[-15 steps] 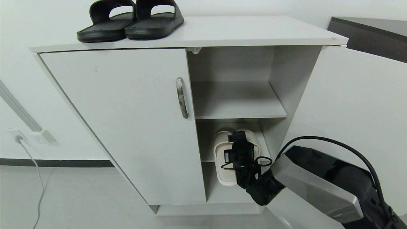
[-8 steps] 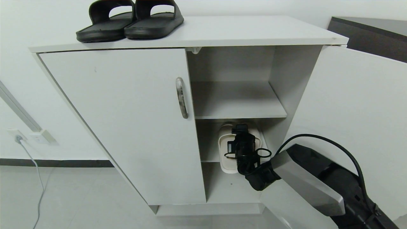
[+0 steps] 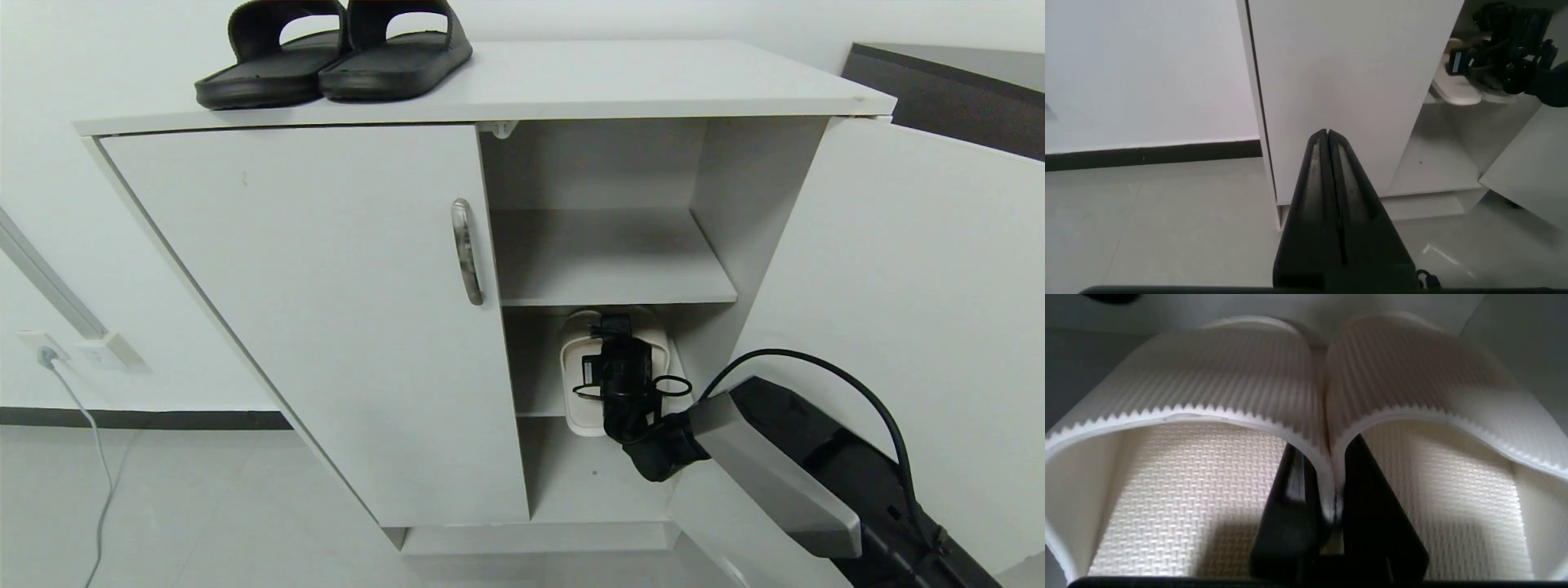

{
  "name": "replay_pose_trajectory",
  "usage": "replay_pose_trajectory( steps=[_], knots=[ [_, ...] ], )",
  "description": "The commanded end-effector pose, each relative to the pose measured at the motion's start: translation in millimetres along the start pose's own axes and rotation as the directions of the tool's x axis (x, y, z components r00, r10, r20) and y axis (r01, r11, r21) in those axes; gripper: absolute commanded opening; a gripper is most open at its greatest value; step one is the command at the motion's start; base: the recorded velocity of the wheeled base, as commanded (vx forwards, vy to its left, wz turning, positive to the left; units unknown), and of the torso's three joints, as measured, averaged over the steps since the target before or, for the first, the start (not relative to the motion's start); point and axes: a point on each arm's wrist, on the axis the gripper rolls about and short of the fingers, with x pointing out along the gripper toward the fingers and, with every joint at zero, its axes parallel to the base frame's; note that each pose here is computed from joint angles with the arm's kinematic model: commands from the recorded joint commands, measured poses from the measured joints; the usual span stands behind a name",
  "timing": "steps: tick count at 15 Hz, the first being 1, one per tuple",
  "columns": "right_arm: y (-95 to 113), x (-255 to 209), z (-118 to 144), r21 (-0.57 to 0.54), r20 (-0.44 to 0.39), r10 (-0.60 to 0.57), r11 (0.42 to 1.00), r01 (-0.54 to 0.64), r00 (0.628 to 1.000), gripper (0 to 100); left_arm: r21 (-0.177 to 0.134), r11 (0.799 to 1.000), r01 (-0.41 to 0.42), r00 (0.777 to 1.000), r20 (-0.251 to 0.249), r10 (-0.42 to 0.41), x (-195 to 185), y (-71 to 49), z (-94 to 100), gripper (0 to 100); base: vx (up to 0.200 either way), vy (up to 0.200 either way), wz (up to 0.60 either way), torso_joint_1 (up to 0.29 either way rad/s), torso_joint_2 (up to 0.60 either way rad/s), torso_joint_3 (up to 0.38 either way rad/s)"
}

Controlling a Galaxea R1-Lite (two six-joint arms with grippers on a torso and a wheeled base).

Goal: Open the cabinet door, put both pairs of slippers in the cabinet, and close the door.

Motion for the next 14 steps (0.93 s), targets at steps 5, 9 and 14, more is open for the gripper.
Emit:
replay_pose_trajectory(
  steps=[5,9,14],
  knots=[
    [-0.8,4.5,-1.5,0.003,-0.002,-0.005,1.0,0.005,1.0,100,0.0,1.0,0.0,1.0,-0.001,0.0,0.1,0.0,0.0,0,0.0,0.0,0.0,0.0,0.0,0.0],
    [-5.2,-12.1,-0.9,-0.015,-0.028,-0.006,1.0,0.006,1.0,100,0.0,1.0,0.0,1.0,-0.001,0.0,0.1,0.0,0.0,0,0.0,0.0,0.0,0.0,0.0,0.0],
    [-11.0,-70.9,26.6,-0.028,-0.047,0.055,0.998,-0.056,0.997,100,0.001,1.0,0.0,1.0,-0.001,0.0,0.1,0.0,0.0,0,0.0,0.0,0.0,0.0,0.0,0.0]
  ],
)
